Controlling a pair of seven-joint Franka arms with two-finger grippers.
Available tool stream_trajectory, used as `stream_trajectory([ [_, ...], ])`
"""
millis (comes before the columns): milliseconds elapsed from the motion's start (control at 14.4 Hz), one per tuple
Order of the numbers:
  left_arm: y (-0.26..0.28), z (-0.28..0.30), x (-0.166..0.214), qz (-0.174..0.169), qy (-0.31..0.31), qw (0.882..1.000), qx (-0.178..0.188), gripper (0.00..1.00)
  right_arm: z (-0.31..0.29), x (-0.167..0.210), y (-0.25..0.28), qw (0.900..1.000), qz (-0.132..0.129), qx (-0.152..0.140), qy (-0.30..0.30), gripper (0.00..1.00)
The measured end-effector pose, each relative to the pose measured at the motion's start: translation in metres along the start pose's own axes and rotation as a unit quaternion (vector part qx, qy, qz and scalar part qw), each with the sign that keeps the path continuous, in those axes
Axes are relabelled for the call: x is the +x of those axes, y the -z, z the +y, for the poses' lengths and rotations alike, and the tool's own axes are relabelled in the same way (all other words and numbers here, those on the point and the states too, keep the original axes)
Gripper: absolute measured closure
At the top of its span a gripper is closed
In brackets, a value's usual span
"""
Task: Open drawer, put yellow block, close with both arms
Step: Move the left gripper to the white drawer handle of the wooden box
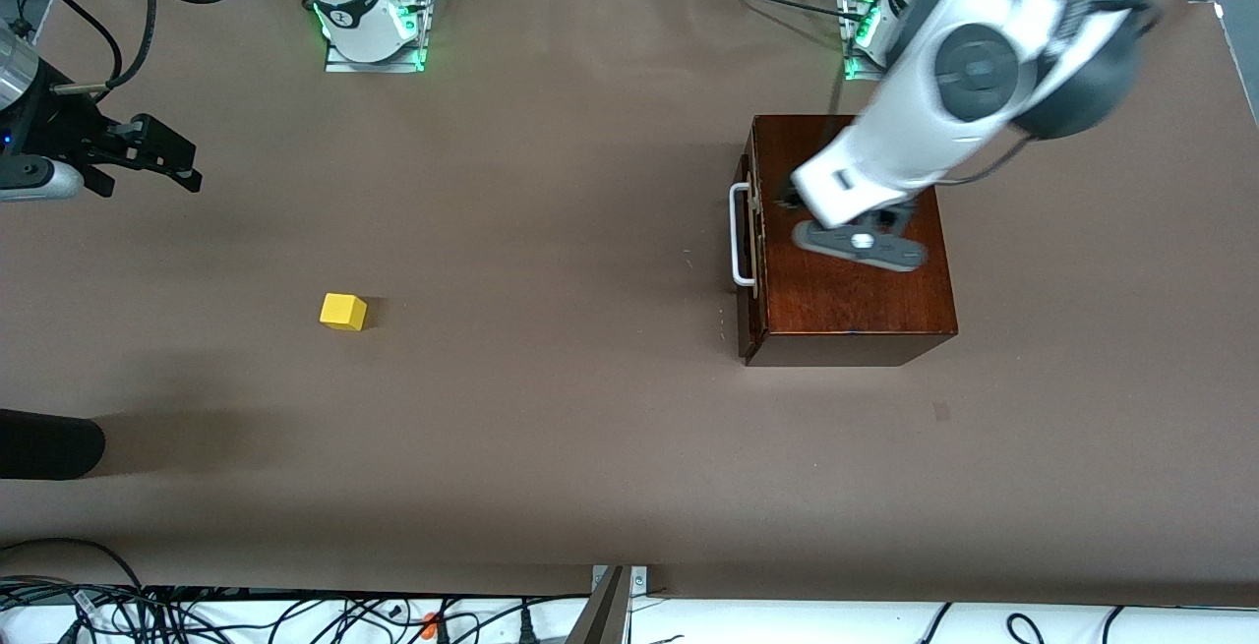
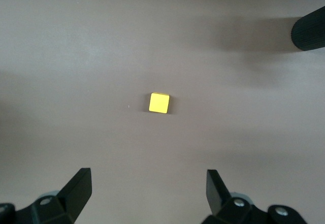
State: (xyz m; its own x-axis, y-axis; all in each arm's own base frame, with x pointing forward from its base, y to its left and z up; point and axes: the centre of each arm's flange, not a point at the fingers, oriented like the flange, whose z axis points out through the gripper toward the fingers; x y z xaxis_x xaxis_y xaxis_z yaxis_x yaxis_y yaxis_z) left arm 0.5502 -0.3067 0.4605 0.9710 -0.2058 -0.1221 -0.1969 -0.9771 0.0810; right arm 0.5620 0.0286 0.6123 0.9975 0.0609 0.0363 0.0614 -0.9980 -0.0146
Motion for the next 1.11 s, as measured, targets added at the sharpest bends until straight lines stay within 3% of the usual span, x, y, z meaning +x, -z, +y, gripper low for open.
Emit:
stream_trajectory([
  [139,-0.029,0.043,0.003,-0.003,-0.001,1.0,-0.003,0.0,0.0,0.0,0.0,1.0,0.0,0.0,0.0,0.0],
  [348,-0.069,0.079,0.006,-0.004,-0.011,1.0,0.022,0.0,0.0,0.0,0.0,1.0,0.0,0.0,0.0,0.0],
  [487,-0.089,0.089,0.007,-0.007,-0.013,0.999,0.044,0.0,0.0,0.0,0.0,1.0,0.0,0.0,0.0,0.0],
  [905,-0.131,0.104,-0.004,-0.037,-0.013,0.997,0.067,0.0,0.0,0.0,0.0,1.0,0.0,0.0,0.0,0.0],
  [1114,-0.149,0.1,-0.009,-0.039,-0.02,0.994,0.1,0.0,0.0,0.0,0.0,1.0,0.0,0.0,0.0,0.0],
])
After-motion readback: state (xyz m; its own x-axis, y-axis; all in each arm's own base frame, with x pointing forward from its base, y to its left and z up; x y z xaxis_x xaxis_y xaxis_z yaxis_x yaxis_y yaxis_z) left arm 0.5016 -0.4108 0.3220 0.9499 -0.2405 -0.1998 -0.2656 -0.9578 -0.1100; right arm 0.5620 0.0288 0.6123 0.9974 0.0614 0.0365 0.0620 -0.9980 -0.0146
